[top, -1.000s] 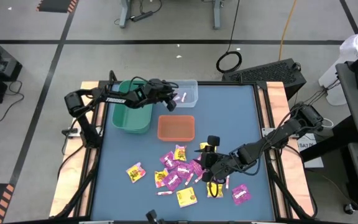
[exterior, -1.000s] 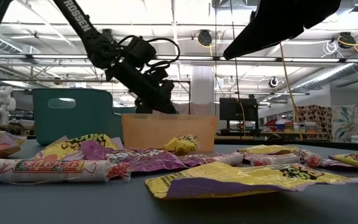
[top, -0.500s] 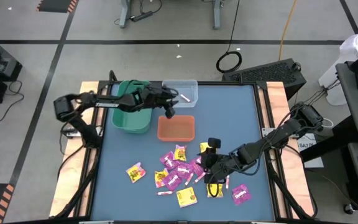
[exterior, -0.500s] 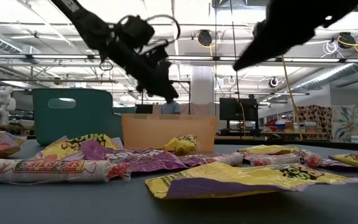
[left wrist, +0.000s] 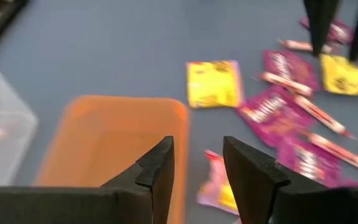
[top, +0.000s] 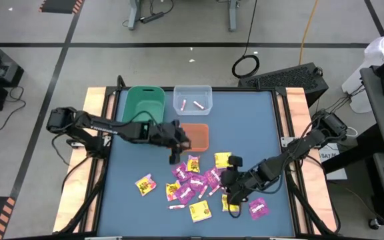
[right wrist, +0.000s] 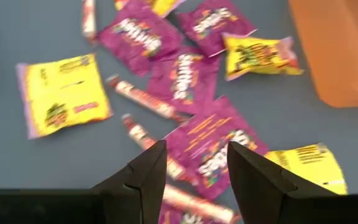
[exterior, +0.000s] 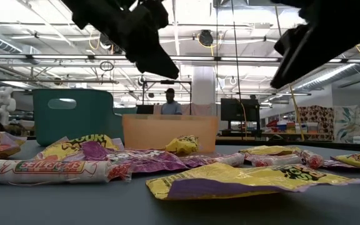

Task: Sort candy
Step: Put the white candy into the transparent bin

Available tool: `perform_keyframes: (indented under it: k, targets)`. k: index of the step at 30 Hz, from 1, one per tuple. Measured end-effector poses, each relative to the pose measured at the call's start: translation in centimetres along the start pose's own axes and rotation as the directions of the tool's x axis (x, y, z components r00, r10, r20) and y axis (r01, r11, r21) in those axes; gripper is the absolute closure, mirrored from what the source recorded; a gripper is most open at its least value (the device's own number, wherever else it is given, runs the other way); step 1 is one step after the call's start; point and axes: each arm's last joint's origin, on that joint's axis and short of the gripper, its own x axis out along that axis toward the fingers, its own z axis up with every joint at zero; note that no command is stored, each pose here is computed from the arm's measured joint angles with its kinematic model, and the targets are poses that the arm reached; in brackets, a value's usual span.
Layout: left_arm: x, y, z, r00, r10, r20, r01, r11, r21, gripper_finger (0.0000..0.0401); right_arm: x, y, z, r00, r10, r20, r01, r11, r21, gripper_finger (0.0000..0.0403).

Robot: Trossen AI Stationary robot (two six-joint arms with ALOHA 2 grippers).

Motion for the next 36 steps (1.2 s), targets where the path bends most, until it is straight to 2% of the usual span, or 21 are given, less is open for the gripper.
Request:
perform_keyframes:
  k: [6,13,22,36]
  targets:
    - [-0.3,-3.6,-0.1,0.996,-0.089,0.011,0.089,0.995,0.04,0.0257,1.0,1.7,-1.3,1.0,0.015,-0.02,-0.017,0.996,-0.086,0.0235]
    - [-0.5,-5.3,-0.4,0.991,-0.132,-0.008,0.132,0.989,0.072,0.0257,4.4,2.8,-2.5,0.999,0.024,-0.038,-0.031,0.984,-0.176,0.0231]
    - [-0.6,-6.1,-0.4,0.988,-0.152,-0.004,0.151,0.985,0.086,0.0257,5.8,2.3,-2.4,0.997,0.031,-0.066,-0.046,0.97,-0.241,0.0246]
    - [-0.6,-6.0,-0.5,0.989,-0.147,-0.01,0.147,0.986,0.084,0.0257,8.6,-0.2,-1.8,0.97,0.144,-0.197,-0.189,0.954,-0.233,0.0261]
